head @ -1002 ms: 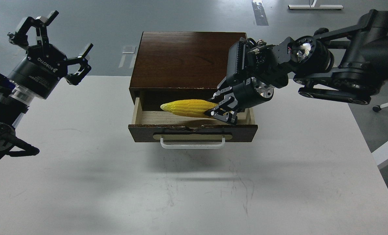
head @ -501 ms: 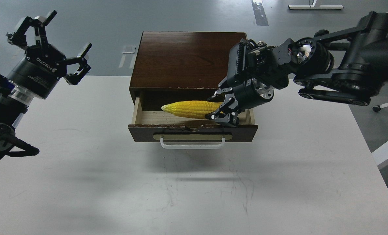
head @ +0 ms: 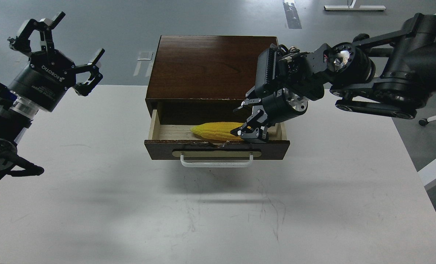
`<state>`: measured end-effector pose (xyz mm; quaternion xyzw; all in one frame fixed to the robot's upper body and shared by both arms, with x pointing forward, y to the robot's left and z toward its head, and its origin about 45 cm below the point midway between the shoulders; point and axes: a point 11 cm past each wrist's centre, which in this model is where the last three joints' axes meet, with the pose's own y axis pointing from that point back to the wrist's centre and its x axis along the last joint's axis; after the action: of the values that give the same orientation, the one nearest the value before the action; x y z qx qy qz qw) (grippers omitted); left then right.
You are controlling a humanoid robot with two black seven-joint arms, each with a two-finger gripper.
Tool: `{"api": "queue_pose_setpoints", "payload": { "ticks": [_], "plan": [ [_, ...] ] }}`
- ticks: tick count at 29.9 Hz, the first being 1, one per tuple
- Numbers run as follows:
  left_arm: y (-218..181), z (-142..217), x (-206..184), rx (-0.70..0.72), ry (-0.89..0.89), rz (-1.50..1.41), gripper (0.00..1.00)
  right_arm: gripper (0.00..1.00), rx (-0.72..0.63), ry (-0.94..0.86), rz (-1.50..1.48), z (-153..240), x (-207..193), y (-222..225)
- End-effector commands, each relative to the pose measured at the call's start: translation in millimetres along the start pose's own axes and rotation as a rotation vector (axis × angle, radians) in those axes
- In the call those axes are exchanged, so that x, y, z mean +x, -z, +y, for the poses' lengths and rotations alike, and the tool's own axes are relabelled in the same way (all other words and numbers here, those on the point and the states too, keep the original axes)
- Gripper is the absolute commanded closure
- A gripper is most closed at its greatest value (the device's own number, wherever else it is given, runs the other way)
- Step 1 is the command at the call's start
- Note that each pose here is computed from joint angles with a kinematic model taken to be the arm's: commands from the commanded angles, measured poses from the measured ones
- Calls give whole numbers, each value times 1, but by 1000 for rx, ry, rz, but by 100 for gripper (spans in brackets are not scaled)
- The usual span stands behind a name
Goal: Put corn in drawer with both arms
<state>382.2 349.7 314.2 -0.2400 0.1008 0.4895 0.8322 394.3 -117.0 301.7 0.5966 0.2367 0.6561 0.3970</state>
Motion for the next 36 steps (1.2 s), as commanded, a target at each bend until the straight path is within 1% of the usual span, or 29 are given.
{"api": "queue_pose_setpoints", "payload": {
  "ticks": [1,7,10,12,14,15,16,17,18,20,21,22,24,26,28,30,34,36],
  "plan": [
    [0,0,0,0,1,1,2,39,-1,-1,-1,1,0,0],
    [0,0,-1,-1,6,4,2,38,-17,-35,1,8,15,-4],
    [0,0,-1,-1,10,6,2,32,-29,-90,-55,14,25,-8],
    [0,0,-1,-1,10,6,2,27,-51,-172,-135,25,39,-16],
    [0,0,-1,-2,9,7,2,16,-67,-304,-282,42,55,-26],
    [1,-1,-1,-2,10,8,2,13,-73,-342,-330,48,58,-30],
    [1,-1,-2,-2,12,11,2,8,-78,-385,-388,55,59,-34],
    [2,-1,-2,-2,12,12,2,2,-85,-466,-504,66,59,-42],
    [2,-1,-2,-2,12,12,2,2,-88,-508,-562,72,59,-46],
    [4,0,-2,0,13,15,2,2,-92,-657,-797,84,42,-60],
    [4,0,-2,1,11,17,2,2,-94,-701,-857,88,36,-63],
    [6,0,-2,1,11,20,2,1,-84,-789,-970,93,27,-69],
    [8,0,-3,1,11,26,2,1,-74,-873,-1083,97,13,-73],
    [14,3,-3,15,10,24,2,0,-78,-1026,-1281,108,-25,-81],
    [17,5,-3,24,12,19,2,0,-78,-1125,-1402,110,-52,-82],
    [19,5,-3,25,12,22,2,0,-82,-1181,-1483,108,-71,-82],
    [28,6,-5,25,11,41,2,0,-119,-1394,-1757,108,-133,-84],
    [29,6,-6,21,9,48,2,0,-131,-1438,-1843,104,-152,-83]
  ]
}}
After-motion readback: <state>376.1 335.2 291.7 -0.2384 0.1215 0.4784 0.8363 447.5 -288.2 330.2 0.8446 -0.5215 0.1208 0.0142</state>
